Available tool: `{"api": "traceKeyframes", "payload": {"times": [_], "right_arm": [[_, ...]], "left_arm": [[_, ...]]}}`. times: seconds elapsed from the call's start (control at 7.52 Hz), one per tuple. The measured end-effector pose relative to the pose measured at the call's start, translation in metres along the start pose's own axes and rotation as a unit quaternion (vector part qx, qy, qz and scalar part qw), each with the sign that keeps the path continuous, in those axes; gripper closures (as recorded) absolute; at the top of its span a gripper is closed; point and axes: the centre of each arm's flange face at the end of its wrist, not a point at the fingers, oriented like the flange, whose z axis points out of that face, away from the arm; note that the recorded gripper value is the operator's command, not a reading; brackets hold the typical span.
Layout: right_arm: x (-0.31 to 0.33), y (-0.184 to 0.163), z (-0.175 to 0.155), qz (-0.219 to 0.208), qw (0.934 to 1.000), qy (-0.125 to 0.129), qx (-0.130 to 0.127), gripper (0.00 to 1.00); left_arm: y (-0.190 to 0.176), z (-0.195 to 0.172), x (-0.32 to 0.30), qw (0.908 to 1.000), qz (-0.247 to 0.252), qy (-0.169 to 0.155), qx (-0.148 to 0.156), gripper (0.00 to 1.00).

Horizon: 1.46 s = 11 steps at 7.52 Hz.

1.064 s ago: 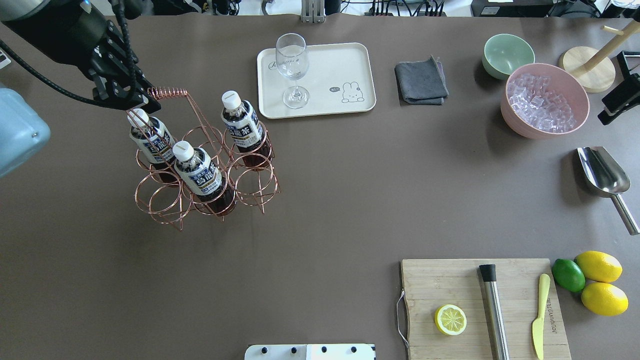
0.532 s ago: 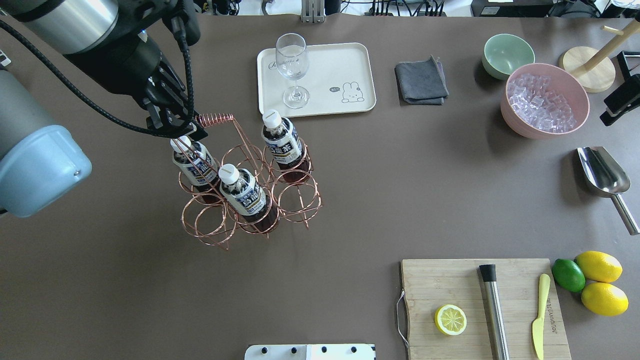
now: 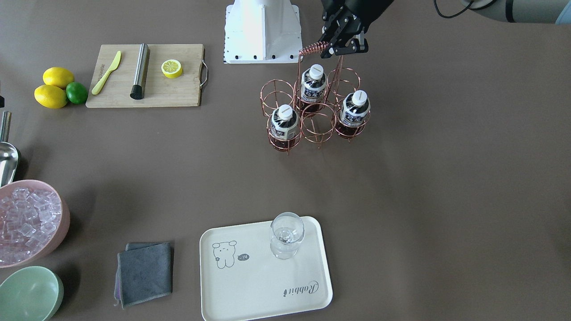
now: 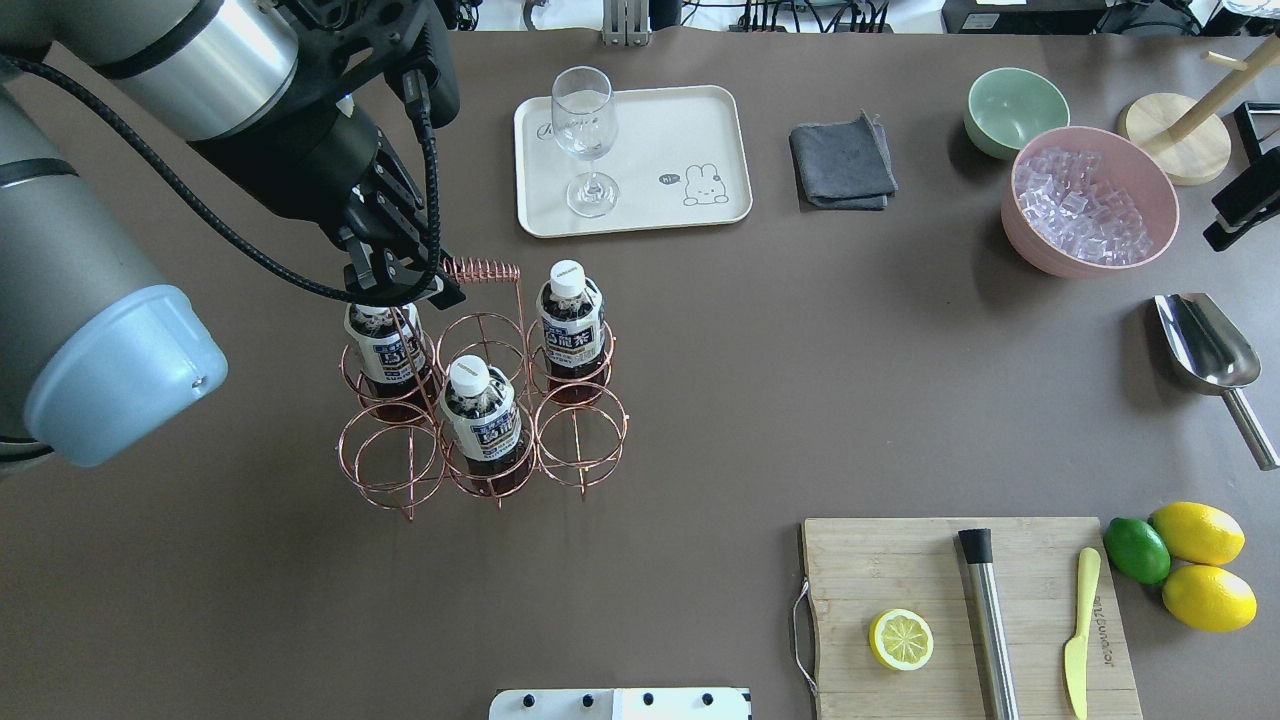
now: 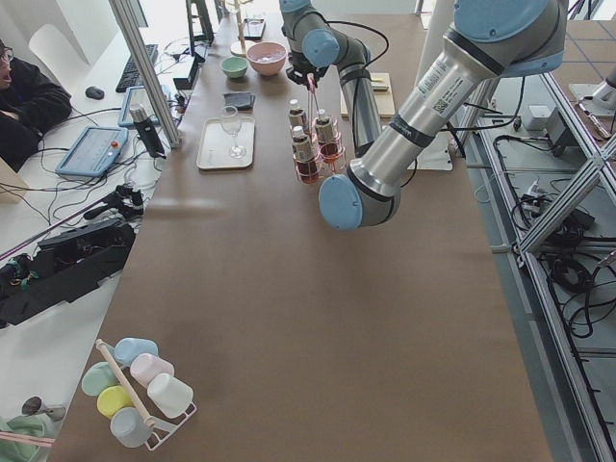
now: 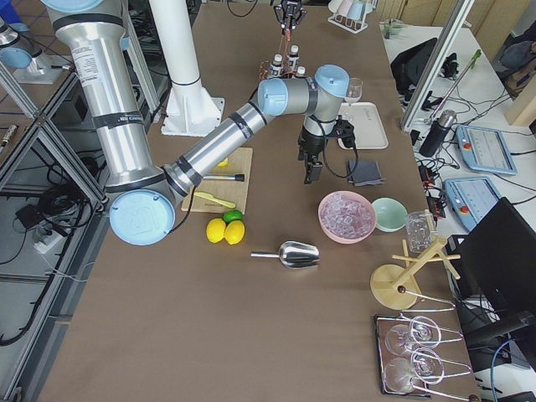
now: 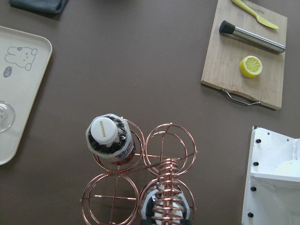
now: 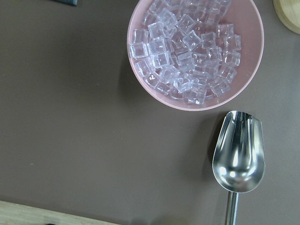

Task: Take tea from basket to plate

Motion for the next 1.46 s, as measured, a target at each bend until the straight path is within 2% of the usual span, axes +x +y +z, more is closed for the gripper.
{"api": "traceKeyframes", "payload": {"times": [0.27,0.53,0.8,1.06,1.2,1.33,1.46], "right_arm": [[-0.001,0.003,-0.007,-0.001,1.0,0.0,0.007,0.0],[0.003,0.024,-0.029,-0.005,0.9993,0.01,0.035,0.0],[0.024,0.034,-0.046,0.01,0.9968,0.055,0.057,0.0],[0.046,0.041,-0.05,0.031,0.9944,0.082,0.058,0.0],[0.048,0.044,-0.044,0.033,0.995,0.079,0.052,0.0],[0.043,0.043,-0.037,0.031,0.9964,0.064,0.046,0.0],[0.027,0.036,-0.025,0.011,0.9977,0.052,0.042,0.0]], "left_arm": [[-0.007,0.001,0.007,0.9999,0.013,0.003,0.007,1.0],[-0.01,0.007,0.011,0.9997,0.022,0.005,0.007,1.0],[-0.029,0.011,0.012,0.9994,0.033,0.006,0.009,1.0],[-0.045,0.022,0.017,0.9991,0.043,0.002,0.005,1.0],[-0.048,0.026,0.019,0.999,0.045,0.0,0.003,1.0],[-0.049,0.03,0.018,0.999,0.045,-0.001,0.0,1.0],[-0.05,0.034,0.016,0.9991,0.042,0.0,-0.003,1.0]]}}
